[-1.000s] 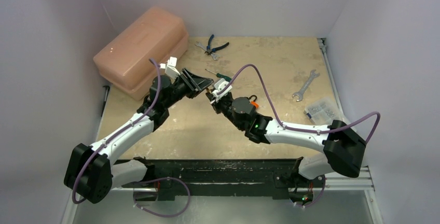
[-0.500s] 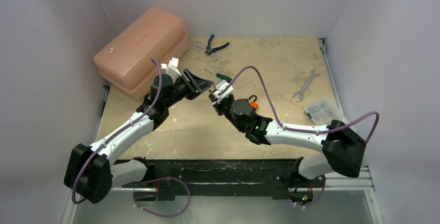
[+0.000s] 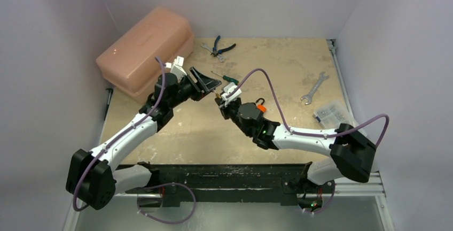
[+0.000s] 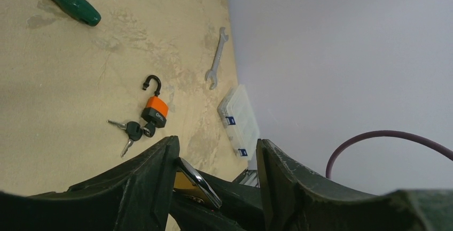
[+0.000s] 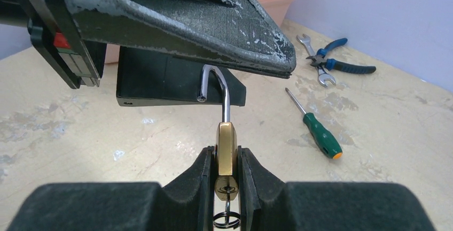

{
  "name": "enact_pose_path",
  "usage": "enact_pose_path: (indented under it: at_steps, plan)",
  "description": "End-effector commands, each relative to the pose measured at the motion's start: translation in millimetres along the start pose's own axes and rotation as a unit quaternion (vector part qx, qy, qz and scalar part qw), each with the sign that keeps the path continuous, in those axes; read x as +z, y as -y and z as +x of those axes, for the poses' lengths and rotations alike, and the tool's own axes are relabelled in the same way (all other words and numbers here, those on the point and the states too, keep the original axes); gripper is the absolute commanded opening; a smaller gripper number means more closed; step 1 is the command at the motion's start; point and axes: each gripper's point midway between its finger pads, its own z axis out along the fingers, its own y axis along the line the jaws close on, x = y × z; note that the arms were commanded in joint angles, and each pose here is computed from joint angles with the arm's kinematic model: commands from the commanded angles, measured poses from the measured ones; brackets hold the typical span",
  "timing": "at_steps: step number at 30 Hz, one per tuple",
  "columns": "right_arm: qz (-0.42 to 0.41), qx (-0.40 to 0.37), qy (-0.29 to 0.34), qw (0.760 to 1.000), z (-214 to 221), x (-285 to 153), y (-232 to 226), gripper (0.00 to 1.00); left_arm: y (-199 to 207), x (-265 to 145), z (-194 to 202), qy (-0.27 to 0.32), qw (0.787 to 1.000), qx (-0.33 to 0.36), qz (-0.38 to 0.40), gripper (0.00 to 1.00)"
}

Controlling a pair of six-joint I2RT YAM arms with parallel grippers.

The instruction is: Unlock with the key

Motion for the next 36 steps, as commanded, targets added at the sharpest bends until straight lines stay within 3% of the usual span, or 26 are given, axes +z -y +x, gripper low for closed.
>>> enact_pose_path:
  at_steps: [1,14,29,36]
  plan:
    - [0.004,-0.003,-0.028,1.000,23.8,0.4,0.6,0.00,59.1,-8.9,-22.3,0.019,0.998,0.007,0.059,0.57]
    - [-0.009,0.024,-0.045,0.999,42.0,2.4,-8.5,0.00,47.8,-13.6,-22.6,-0.003,1.000,-0.014,-0.027,0.58]
    - [-0.031,0.067,-0.054,0.996,56.1,-1.7,-20.0,0.00,46.1,-38.3,-49.8,0.032,0.995,0.008,-0.093,0.58]
    - [-0.059,0.110,-0.055,0.991,59.1,-6.9,-32.4,0.00,54.7,-61.5,-88.3,0.118,0.986,0.069,-0.096,0.62]
